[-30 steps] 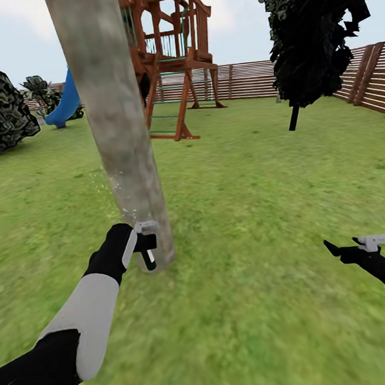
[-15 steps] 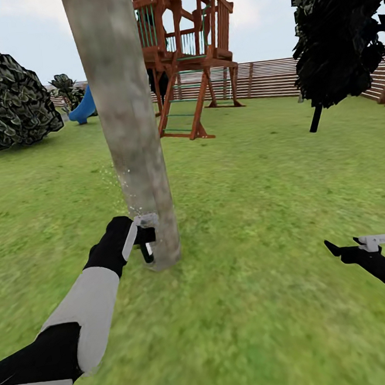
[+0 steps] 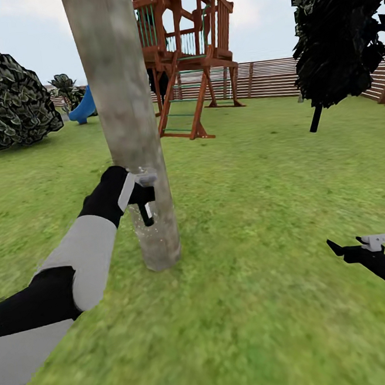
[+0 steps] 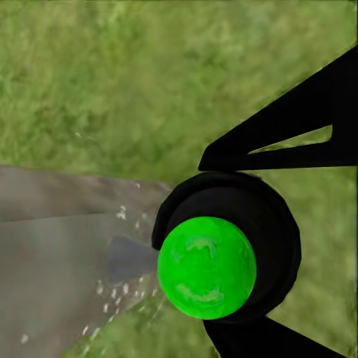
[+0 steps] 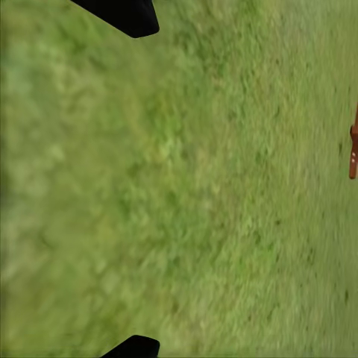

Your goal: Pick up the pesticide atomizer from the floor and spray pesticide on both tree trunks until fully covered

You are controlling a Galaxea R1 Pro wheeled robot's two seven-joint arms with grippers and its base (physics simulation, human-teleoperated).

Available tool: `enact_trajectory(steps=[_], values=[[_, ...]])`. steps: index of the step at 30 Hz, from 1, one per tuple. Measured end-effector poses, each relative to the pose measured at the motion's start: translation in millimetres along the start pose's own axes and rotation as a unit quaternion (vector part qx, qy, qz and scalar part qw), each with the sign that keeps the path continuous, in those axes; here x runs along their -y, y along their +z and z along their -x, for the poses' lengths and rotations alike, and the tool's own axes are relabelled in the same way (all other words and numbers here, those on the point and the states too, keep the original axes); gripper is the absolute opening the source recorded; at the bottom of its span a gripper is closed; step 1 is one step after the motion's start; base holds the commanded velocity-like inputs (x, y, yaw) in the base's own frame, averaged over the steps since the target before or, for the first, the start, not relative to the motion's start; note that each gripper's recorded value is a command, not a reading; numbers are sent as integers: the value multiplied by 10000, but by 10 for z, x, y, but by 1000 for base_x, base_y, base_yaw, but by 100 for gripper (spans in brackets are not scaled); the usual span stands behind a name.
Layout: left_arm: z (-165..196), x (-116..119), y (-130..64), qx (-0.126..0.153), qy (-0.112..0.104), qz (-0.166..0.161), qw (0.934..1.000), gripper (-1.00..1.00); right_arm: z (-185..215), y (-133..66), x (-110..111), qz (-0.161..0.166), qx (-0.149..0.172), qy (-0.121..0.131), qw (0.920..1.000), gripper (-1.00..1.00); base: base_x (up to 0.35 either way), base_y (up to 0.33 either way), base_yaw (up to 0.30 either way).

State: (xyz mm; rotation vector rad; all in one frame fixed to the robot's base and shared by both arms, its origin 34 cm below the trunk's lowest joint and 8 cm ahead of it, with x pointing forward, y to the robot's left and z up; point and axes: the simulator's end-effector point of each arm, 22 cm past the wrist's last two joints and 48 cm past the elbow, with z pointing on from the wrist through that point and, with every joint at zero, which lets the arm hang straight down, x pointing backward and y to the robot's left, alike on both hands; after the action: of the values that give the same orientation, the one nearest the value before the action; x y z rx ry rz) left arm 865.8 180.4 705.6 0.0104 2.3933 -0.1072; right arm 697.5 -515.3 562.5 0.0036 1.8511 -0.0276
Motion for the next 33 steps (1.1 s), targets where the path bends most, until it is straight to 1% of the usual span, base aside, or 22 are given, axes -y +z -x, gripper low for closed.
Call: enact_trajectory(steps=[1, 3, 4, 5, 6, 9, 11, 12, 14, 16, 18, 20, 22, 23, 25, 33], values=[[-271, -23, 145, -199, -11, 17, 9998, -100, 0, 1, -5, 4, 1, 1, 10000, 100, 0, 0, 0], [-581, -39, 294, -423, -33, 18, 9991, -100, -2, 5, -15, 13, 0, -4, 10000, 100, 0, 0, 0], [-792, -45, 398, -532, -51, 15, 9986, -100, -5, 6, -18, 16, -3, -4, 10000, 100, 0, 0, 0], [-986, -69, 509, -554, -67, 38, 9984, -100, -7, 7, -19, 18, -5, -4, 10000, 100, 0, 0, 0], [-1105, -86, 580, -541, -80, 52, 9985, -100, -7, 7, -21, 19, -5, -4, 10000, 100, 0, 0, 0], [-1435, -133, 707, -678, -112, 84, 9976, -100, -7, 7, -20, 19, -5, -4, 10000, 100, 0, 0, 0], [-1737, -195, 852, -621, -141, 152, 9979, -100, -7, 7, -20, 18, -5, -3, 10000, 100, 0, 0, 0], [-1811, -237, 876, -613, -144, 225, 9978, -100, -7, 6, -20, 18, -6, -1, 10000, 100, 0, 0, 0], [-2128, -321, 961, -702, -188, 337, 9968, -100, -11, 10, -30, 26, -11, 2, 10000, 100, 0, 0, 0], [-2298, -350, 1064, -435, -201, 393, 9981, -100, -20, 12, -38, 33, -19, 9, 10000, 100, 0, 0, 0], [-2543, -369, 1113, -485, -233, 406, 9977, -100, -22, 14, -44, 38, -19, 11, 10000, 100, 0, 0, 0], [-2859, -385, 1146, -641, -269, 409, 9967, -100, -24, 14, -42, 31, -20, 14, 10000, 100, 0, 0, 0], [-2833, -387, 1177, -338, -279, 423, 9981, -100, -19, 10, -30, 24, -19, 6, 10000, 100, 29, -19, 0], [-2830, -388, 1187, -269, -290, 424, 9983, -100, -17, 8, -25, 21, -19, 3, 10000, 100, 144, -134, 0], [-2833, -387, 1193, -229, -284, 425, 9984, -100, -10, 6, -20, 18, -14, -3, 10000, 100, 193, -190, 0], [-2848, -370, 1197, -233, -316, 402, 9984, -100, -34, 16, -51, 40, -25, 18, 10000, 100, 187, -216, 29]])
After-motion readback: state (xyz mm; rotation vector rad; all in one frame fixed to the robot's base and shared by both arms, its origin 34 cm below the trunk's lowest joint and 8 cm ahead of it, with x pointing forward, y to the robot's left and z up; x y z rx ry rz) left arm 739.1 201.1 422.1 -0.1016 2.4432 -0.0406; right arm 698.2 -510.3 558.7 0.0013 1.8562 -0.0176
